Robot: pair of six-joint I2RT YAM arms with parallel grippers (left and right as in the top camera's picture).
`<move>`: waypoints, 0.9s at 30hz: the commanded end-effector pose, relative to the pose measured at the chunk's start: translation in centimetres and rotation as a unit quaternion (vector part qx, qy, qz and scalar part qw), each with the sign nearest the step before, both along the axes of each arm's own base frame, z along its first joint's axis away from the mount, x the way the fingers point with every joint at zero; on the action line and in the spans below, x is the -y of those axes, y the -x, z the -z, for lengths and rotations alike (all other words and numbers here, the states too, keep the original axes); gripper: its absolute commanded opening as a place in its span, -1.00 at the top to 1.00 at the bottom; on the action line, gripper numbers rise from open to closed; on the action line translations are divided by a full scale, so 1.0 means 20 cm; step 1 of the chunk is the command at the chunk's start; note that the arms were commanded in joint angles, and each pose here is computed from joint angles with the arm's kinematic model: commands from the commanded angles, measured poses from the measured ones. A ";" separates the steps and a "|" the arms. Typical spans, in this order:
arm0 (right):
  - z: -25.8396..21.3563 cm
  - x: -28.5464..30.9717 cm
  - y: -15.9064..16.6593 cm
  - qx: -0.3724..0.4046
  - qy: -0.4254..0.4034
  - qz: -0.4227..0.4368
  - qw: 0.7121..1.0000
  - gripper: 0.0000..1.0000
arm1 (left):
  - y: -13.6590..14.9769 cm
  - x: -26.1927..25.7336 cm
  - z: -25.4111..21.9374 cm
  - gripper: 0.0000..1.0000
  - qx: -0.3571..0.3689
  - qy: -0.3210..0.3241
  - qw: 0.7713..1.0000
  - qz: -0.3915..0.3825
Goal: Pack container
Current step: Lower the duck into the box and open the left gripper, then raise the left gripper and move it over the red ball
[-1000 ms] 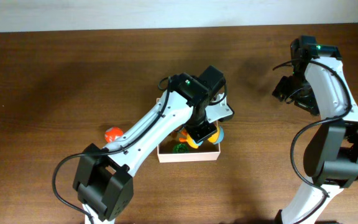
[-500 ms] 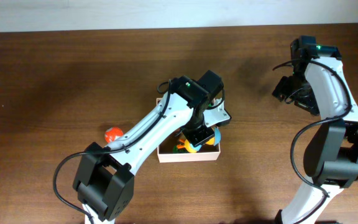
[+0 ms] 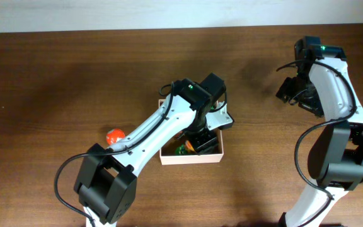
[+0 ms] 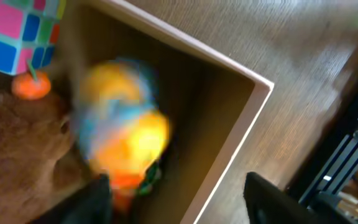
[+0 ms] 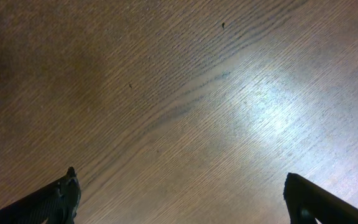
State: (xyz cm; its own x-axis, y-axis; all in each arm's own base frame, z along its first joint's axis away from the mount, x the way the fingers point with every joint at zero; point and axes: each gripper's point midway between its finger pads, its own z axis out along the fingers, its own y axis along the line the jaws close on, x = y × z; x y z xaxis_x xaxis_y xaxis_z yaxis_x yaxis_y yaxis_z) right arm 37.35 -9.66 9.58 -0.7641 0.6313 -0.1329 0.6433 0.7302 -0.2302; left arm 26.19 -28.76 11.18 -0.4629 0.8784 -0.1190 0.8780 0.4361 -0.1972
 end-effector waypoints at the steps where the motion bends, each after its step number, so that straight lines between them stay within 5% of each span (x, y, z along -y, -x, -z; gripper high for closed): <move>1: -0.01 0.01 0.00 0.003 0.003 0.007 1.000 -0.98 | 0.00 0.01 0.02 -0.57 -0.002 0.005 1.000 0.003; 9: -0.01 0.01 0.00 0.003 0.003 0.007 1.000 -0.98 | -0.14 0.01 -0.05 -0.58 0.060 -0.006 0.998 -0.010; 15: -0.01 0.01 0.00 0.003 0.003 0.007 1.000 -0.98 | -0.42 -0.10 -0.23 -0.58 0.145 -0.023 0.981 -0.126; 20: -0.01 0.01 0.00 0.003 0.003 0.007 1.000 -0.98 | -0.61 -0.29 -0.30 -0.57 0.148 -0.010 0.949 -0.277; 27: -0.01 0.01 0.00 0.003 0.003 0.007 1.000 -0.98 | -0.70 -0.70 -0.27 -0.56 0.095 -0.041 0.877 -0.469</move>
State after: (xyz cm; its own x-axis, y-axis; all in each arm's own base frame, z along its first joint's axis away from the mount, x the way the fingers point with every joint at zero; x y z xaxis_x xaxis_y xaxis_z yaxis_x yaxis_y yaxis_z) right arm 37.35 -9.66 9.58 -0.7643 0.6310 -0.1328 0.6430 0.7304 -0.2303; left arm 39.61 -17.21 16.60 -0.9118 0.3309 -0.2430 0.3414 0.9399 -0.0010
